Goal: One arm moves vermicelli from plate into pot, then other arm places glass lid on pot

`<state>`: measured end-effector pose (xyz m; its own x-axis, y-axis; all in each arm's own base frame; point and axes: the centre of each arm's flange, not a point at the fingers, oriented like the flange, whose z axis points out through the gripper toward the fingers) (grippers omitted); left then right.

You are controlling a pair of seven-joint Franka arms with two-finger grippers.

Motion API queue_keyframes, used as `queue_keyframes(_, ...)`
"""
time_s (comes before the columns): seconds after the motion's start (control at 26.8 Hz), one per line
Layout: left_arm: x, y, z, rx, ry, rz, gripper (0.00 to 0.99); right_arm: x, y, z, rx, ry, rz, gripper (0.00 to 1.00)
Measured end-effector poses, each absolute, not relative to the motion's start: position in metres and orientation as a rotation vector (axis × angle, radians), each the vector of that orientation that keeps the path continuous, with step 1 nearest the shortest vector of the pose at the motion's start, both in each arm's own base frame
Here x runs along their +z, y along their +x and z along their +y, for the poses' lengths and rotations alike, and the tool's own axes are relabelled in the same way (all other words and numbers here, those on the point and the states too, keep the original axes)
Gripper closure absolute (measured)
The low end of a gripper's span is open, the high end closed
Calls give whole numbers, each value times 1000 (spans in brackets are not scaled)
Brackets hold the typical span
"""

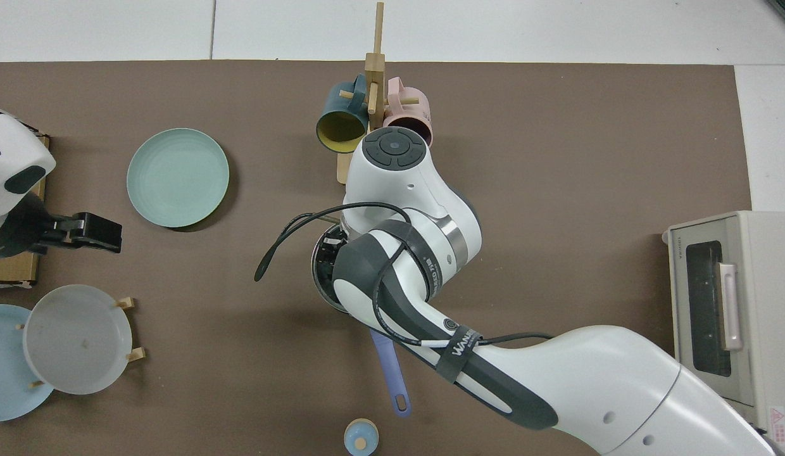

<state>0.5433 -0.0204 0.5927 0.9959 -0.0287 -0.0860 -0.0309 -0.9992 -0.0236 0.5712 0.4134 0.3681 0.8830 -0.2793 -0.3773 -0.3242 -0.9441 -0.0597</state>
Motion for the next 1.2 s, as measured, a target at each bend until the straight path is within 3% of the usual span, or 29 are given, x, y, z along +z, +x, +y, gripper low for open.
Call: queue_keyframes(1.2,593,543,-20,133,-3113,46,0,367,568,415,569,-2947,458,581)
